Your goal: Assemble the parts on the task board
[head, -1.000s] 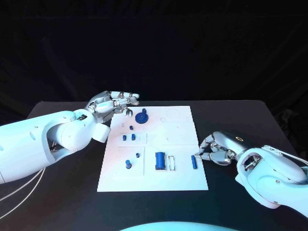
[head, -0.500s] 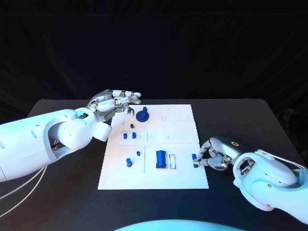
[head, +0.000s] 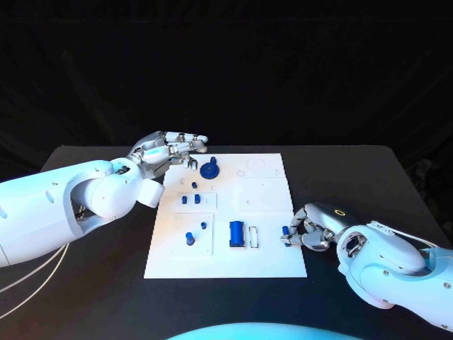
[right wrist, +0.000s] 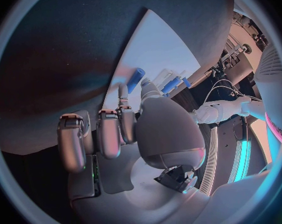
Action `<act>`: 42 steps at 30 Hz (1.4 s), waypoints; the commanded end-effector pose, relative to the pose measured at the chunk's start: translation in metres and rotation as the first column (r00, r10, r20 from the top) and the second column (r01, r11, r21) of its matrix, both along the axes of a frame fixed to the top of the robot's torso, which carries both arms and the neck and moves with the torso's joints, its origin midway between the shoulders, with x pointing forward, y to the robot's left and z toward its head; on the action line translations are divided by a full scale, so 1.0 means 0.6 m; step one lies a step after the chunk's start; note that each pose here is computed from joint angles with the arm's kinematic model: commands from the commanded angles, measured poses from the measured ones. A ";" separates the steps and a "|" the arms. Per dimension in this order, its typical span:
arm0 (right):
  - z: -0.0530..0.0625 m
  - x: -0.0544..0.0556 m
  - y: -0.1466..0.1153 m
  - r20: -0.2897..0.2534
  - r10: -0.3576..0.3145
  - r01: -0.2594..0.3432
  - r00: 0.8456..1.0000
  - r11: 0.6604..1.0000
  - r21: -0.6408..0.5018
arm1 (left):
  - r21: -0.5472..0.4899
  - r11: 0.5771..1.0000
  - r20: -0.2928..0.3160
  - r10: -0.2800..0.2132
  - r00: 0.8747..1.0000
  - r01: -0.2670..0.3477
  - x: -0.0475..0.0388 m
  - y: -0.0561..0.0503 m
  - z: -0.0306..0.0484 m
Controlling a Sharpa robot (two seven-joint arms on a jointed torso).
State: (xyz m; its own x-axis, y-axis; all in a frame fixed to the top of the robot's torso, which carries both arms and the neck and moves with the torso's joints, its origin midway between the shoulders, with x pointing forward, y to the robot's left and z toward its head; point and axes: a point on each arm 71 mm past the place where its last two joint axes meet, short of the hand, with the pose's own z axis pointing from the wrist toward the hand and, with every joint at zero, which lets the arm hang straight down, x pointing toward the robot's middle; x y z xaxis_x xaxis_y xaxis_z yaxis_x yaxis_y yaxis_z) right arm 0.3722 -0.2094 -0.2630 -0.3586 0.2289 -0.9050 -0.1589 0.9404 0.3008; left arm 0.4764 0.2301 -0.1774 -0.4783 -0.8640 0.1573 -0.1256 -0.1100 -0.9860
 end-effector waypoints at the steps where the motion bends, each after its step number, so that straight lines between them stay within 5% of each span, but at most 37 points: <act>1: -0.007 0.000 0.001 -0.006 0.002 -0.003 1.000 1.000 -0.027 | -0.013 1.000 0.011 -0.019 1.000 0.019 -0.002 -0.004 0.003; 13: -0.030 0.002 0.012 -0.046 0.052 -0.057 0.998 0.990 -0.126 | -0.012 1.000 0.010 -0.017 1.000 0.017 -0.002 -0.003 0.002; 26: -0.032 -0.004 0.032 0.005 0.161 -0.155 0.987 0.958 -0.241 | -0.015 1.000 0.016 -0.017 1.000 0.018 -0.003 -0.005 0.004; 42: 0.017 -0.012 0.057 0.098 0.066 -0.070 0.993 0.997 0.041 | -0.023 1.000 0.038 -0.010 0.999 0.011 -0.002 -0.008 0.006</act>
